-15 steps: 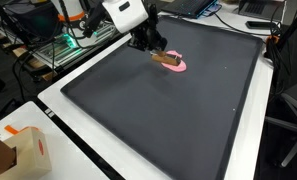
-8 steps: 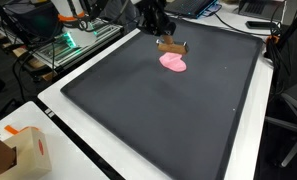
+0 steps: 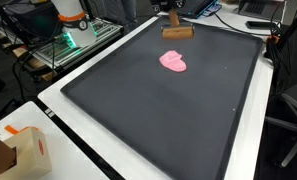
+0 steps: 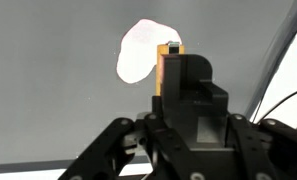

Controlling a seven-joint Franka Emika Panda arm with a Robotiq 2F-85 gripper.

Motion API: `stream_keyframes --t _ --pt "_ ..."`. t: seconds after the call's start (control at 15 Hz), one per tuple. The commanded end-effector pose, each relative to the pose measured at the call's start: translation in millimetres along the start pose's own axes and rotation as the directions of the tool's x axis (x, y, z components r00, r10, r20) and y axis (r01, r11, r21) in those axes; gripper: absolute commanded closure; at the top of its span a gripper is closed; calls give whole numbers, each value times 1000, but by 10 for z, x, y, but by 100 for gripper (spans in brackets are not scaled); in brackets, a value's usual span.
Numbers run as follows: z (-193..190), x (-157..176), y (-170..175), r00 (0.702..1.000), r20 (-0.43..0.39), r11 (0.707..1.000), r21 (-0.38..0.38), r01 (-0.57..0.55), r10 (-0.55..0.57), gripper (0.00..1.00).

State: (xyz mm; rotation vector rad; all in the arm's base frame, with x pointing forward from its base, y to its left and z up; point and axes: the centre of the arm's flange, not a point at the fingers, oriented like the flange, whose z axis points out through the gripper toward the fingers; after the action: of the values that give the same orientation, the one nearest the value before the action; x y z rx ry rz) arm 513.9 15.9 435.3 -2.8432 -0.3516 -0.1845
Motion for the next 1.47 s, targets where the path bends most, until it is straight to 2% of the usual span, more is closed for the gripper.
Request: stream_keyframes --t 0.0,0.07,0.2,0.6,0.67,0.8,1.2,1.4 --pt "-32 -100 -524 996 -1 985 -151 85 -86 77" --pt "-3 18 -298 999 5 995 -80 54 -54 52" --pt "8 13 -499 996 9 989 -116 88 -88 52" --pt "6 -12 -488 996 10 988 -122 89 -89 52" --pt "1 12 -565 996 17 984 -151 91 -90 77" --pt "10 74 -736 995 28 976 -191 103 -99 77" --pt "167 302 -1502 994 45 928 -356 106 -96 77" --pt "392 471 -1859 994 72 882 -460 102 -78 77"
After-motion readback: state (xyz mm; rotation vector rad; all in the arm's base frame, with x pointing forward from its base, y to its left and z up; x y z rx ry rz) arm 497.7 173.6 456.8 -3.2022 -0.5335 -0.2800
